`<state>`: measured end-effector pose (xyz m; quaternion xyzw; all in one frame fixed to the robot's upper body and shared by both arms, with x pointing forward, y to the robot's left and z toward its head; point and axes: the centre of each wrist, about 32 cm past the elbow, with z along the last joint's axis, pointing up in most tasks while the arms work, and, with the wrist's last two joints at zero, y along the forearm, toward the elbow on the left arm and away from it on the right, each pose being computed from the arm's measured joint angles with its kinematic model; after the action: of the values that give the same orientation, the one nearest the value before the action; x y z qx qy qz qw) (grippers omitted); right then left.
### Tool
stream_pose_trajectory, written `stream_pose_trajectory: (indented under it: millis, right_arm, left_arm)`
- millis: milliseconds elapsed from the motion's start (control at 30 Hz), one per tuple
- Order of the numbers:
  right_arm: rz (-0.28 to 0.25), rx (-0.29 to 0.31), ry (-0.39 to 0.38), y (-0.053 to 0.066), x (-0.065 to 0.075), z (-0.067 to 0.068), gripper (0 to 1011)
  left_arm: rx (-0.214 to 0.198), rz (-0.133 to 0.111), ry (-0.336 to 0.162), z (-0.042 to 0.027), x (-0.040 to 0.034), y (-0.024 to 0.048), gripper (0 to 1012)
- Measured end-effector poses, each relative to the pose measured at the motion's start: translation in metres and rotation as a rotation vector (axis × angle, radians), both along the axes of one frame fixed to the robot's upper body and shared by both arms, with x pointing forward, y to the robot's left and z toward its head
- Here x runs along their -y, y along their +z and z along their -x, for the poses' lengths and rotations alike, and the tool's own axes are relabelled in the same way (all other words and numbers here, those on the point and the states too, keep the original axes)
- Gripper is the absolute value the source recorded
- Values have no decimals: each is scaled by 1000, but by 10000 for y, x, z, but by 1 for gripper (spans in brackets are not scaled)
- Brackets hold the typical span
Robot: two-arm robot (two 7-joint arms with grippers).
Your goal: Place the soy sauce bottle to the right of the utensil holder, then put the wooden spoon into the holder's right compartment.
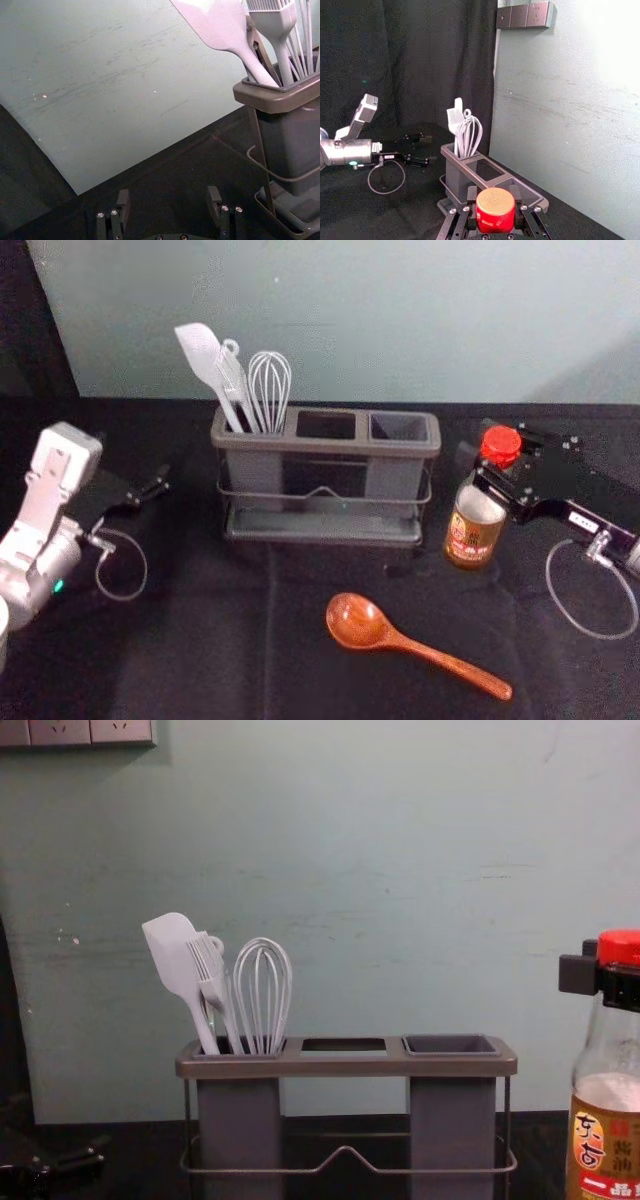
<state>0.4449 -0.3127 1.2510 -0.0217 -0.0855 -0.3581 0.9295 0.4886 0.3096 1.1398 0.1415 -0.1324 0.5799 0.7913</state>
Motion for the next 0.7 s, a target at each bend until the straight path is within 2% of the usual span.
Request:
stream_pose_trajectory:
  millis: [700]
  right_arm:
    - [-4, -3, -2, -26, 14, 17, 382]
  left_arm:
    - [0, 0, 0, 0, 0, 0, 1005]
